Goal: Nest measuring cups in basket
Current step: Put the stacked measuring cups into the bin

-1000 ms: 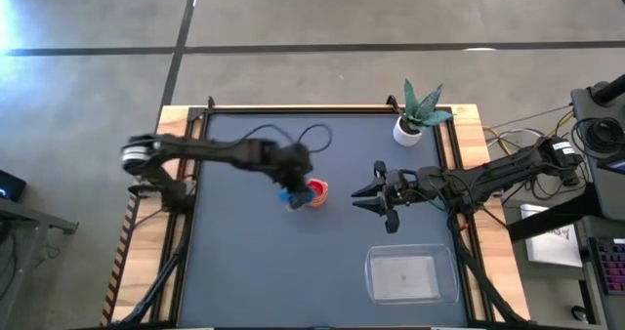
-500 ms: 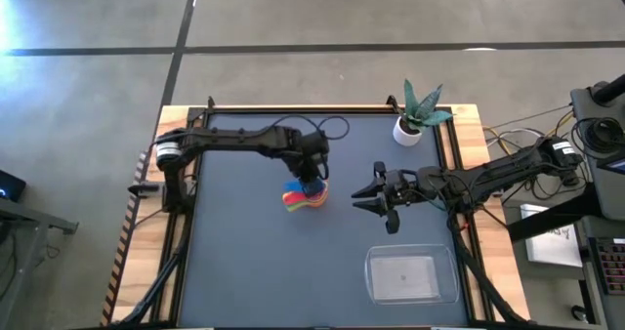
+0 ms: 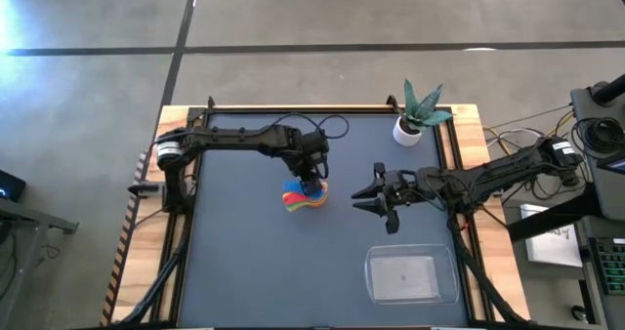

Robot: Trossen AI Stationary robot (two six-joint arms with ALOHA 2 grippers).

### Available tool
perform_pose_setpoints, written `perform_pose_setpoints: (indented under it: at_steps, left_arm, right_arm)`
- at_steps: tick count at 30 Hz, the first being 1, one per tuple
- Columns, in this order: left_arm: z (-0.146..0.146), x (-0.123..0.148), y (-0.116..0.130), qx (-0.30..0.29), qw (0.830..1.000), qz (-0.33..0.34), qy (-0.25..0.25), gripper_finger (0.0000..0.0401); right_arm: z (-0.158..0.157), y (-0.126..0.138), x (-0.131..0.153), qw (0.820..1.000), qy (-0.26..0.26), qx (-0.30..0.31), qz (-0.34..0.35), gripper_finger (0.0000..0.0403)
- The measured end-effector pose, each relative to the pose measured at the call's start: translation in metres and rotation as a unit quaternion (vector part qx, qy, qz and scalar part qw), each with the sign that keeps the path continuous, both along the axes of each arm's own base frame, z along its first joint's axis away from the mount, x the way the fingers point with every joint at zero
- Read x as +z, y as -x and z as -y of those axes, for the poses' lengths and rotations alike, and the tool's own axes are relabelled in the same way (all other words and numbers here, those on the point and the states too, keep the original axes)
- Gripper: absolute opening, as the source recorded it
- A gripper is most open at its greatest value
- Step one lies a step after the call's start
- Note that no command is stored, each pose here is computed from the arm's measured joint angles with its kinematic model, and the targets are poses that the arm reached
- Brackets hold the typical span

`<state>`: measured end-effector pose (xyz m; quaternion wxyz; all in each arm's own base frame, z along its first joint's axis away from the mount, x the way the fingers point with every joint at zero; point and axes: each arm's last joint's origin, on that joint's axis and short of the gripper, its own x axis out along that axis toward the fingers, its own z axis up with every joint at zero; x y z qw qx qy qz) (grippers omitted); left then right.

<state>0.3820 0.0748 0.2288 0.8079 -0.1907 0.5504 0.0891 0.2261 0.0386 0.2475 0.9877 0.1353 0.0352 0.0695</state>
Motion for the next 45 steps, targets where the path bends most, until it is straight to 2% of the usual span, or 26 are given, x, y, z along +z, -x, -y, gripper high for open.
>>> perform_pose_setpoints:
  at_steps: [4, 10, 12, 17, 22, 31, 35, 40, 45]
  left_arm:
    - [0.0, 0.0, 0.0, -0.004, 1.0, 0.001, -0.002, 0.0182]
    - [-0.001, 0.004, 0.0, -0.014, 1.0, 0.007, -0.014, 0.0182]
    - [-0.001, 0.017, 0.006, -0.011, 0.999, 0.019, -0.039, 0.0182]
    - [0.003, 0.074, 0.033, 0.002, 0.99, 0.098, -0.096, 0.0182]
    - [0.015, 0.093, 0.066, -0.007, 0.98, 0.164, -0.112, 0.0182]
    - [0.033, 0.048, 0.12, 0.002, 0.97, 0.22, -0.107, 0.0183]
    - [0.036, 0.025, 0.138, 0.007, 0.972, 0.213, -0.1, 0.0183]
    - [0.041, 0.006, 0.144, 0.003, 0.974, 0.206, -0.094, 0.0183]
    - [0.054, -0.004, 0.134, -0.042, 0.976, 0.191, -0.098, 0.0191]
  right_arm:
    - [0.0, 0.0, 0.0, 1.0, -0.019, 0.003, -0.003, 0.01]
    - [0.0, 0.0, -0.002, 1.0, -0.017, -0.002, -0.013, 0.01]
    - [0.0, 0.0, -0.003, 1.0, -0.016, -0.002, -0.016, 0.01]
    - [0.0, 0.0, -0.003, 1.0, -0.006, -0.005, -0.016, 0.01]
    - [0.001, 0.0, -0.003, 1.0, 0.004, -0.02, -0.015, 0.01]
    - [0.001, 0.0, -0.004, 1.0, 0.005, -0.02, -0.018, 0.01]
    - [0.001, 0.0, -0.004, 1.0, 0.013, -0.019, -0.018, 0.01]
    - [0.001, 0.0, -0.005, 0.999, 0.014, -0.019, -0.021, 0.01]
    - [0.001, 0.0, -0.005, 0.999, 0.015, -0.019, -0.021, 0.01]
